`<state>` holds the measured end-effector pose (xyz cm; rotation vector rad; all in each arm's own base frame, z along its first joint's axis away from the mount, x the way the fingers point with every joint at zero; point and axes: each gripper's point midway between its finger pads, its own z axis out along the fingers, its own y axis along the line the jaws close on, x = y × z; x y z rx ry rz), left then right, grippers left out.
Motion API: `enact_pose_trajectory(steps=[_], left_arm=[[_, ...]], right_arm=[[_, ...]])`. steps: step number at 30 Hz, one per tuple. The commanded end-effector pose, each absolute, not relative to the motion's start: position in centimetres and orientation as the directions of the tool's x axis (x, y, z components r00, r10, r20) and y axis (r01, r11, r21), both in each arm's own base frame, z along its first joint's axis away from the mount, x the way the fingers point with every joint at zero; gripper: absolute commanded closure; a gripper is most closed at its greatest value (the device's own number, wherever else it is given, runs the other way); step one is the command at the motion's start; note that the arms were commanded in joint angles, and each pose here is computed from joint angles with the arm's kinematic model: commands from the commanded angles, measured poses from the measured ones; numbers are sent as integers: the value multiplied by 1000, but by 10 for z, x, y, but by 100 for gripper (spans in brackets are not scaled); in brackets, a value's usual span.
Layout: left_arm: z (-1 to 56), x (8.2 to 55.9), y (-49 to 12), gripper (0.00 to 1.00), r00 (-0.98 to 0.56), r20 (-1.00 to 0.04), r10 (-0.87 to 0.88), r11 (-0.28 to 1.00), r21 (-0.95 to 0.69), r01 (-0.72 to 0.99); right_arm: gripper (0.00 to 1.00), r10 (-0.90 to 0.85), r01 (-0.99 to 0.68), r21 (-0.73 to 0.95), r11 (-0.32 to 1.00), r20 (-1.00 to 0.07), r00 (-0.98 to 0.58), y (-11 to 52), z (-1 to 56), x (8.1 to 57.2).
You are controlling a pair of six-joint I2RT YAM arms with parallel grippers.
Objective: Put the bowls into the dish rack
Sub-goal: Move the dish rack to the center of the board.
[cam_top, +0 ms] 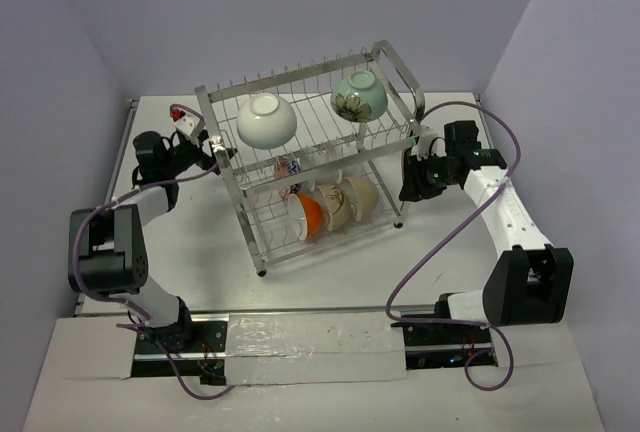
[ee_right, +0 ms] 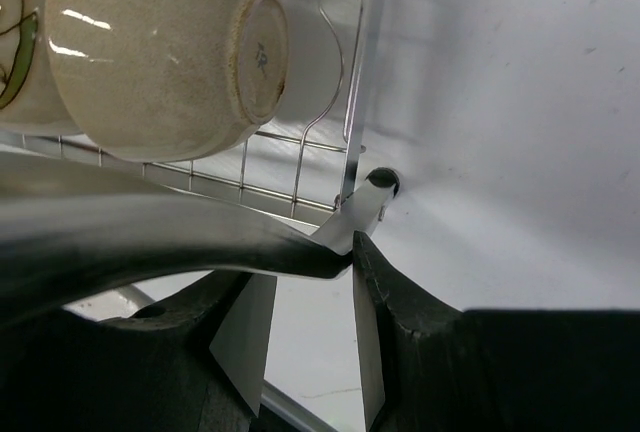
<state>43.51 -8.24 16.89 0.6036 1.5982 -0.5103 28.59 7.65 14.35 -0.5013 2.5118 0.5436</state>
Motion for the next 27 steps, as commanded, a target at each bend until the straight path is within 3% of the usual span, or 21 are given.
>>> enact_pose_trajectory(steps=[1, 11, 27], left_arm=[[187, 467, -78, 8, -3, -994, 106, 785, 81, 614], [177, 528, -80, 7, -28, -996, 86, 773, 49, 633], [167, 569, -94, 6, -57, -988, 143, 727, 66, 684]], right_arm=[[100, -352, -550, 229, 803, -562, -748, 81, 144, 264], [100, -363, -578, 289, 763, -548, -753, 90, 138, 267], [100, -352, -545, 355, 759, -481, -803, 95, 124, 288]])
